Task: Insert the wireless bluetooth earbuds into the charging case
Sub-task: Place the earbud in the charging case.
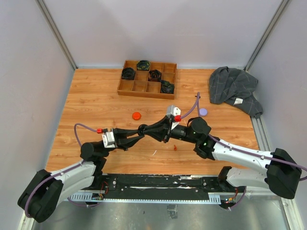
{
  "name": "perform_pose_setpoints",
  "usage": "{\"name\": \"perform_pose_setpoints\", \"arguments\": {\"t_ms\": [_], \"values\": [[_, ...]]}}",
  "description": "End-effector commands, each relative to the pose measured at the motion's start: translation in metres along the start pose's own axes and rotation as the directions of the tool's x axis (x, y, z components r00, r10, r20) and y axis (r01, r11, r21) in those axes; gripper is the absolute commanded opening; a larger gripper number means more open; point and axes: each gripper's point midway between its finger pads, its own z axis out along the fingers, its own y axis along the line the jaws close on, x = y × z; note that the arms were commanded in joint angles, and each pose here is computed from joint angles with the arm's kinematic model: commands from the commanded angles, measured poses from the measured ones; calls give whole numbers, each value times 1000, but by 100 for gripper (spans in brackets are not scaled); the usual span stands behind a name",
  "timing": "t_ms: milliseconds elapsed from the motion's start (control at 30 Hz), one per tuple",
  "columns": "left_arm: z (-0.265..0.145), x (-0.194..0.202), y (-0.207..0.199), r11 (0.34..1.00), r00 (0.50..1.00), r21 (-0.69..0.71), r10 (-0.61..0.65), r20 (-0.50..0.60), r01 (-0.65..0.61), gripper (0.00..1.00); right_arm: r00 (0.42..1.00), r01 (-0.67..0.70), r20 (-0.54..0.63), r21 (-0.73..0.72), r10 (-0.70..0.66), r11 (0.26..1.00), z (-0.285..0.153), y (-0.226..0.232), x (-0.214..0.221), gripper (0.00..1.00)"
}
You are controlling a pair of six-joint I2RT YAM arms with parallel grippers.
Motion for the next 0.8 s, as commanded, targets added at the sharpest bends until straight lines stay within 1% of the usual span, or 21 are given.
{"name": "perform_pose_setpoints", "arguments": {"t_ms": [0, 133, 367, 767], "values": [[-14, 4, -5, 1000, 1000, -29, 0, 16, 0, 1, 999, -16, 36, -18, 16, 1000, 2, 7, 0, 13], [-14, 2, -5, 999, 1000, -37, -3, 23, 4, 1, 997, -22, 69, -26, 24, 999, 1, 9, 0, 14], [-17, -2, -1, 998, 999, -69, 2, 46, 1, 0, 998, -24, 53, -25, 26, 999, 1, 7, 11, 17], [-17, -5, -1, 997, 999, -73, -1, 55, 5, 0, 999, -11, 37, -29, 12, 1000, 1, 5, 28, 22]]}}
